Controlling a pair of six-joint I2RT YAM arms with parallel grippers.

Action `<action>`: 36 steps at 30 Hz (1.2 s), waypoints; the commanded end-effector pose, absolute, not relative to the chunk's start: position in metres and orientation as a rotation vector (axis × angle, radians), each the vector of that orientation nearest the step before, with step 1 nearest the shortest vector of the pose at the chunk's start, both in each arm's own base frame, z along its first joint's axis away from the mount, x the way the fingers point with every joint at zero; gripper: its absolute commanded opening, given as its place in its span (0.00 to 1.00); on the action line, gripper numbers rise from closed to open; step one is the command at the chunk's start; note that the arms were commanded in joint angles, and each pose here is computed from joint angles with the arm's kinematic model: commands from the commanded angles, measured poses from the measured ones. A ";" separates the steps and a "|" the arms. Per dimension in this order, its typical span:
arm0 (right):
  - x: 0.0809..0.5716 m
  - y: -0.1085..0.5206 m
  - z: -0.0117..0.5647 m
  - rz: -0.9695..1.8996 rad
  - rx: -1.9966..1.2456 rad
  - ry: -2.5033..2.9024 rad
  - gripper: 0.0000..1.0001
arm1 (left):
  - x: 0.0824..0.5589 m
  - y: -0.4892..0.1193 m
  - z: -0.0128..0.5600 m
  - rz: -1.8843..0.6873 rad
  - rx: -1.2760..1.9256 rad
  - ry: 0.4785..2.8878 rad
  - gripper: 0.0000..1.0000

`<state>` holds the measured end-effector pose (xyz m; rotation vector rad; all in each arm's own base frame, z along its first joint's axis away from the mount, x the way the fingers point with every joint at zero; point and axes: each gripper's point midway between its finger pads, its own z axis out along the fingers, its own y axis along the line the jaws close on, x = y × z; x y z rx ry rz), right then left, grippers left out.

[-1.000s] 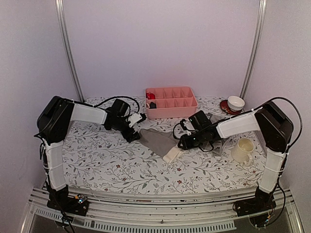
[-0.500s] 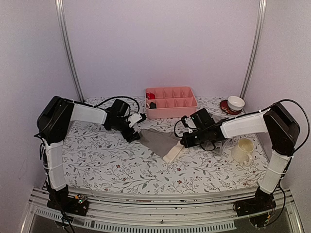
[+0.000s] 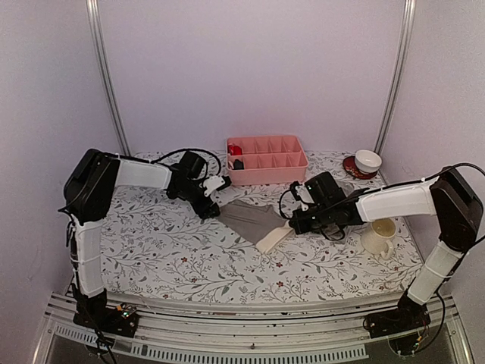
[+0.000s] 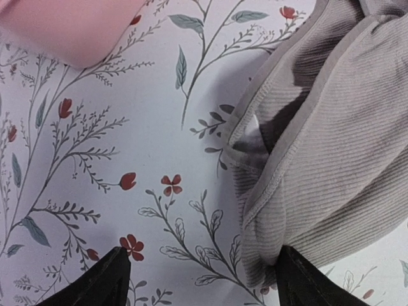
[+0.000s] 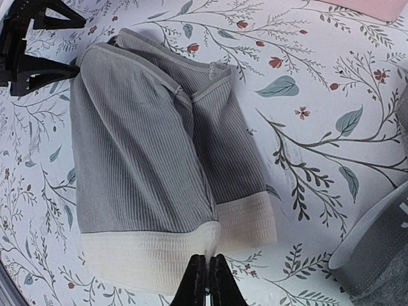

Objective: Roll the underwear
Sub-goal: Adjust the underwear at the center of the board, then move the underwear to the center of the board.

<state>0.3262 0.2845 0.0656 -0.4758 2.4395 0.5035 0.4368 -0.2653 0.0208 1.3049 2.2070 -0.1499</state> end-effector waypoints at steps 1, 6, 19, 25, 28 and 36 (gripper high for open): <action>0.324 0.274 0.069 0.439 -0.467 2.428 0.03 | 0.424 -0.259 -0.005 -0.135 1.366 2.306 0.80; 0.330 0.270 0.054 0.368 -0.478 2.447 0.03 | 0.421 -0.262 -0.004 -0.150 1.388 2.303 0.84; 0.359 0.280 0.028 0.223 -0.553 2.456 0.22 | 0.404 -0.270 0.025 -0.249 1.433 2.254 0.98; 0.360 0.282 0.051 0.183 -0.564 2.390 0.44 | 0.401 -0.277 0.056 -0.314 1.393 2.211 0.98; 0.356 0.283 0.070 0.165 -0.586 2.345 0.48 | 0.402 -0.279 0.087 -0.331 1.345 2.162 0.98; 0.314 0.317 0.097 0.198 -0.809 2.212 0.52 | 0.421 -0.269 0.115 -0.180 1.226 2.056 0.98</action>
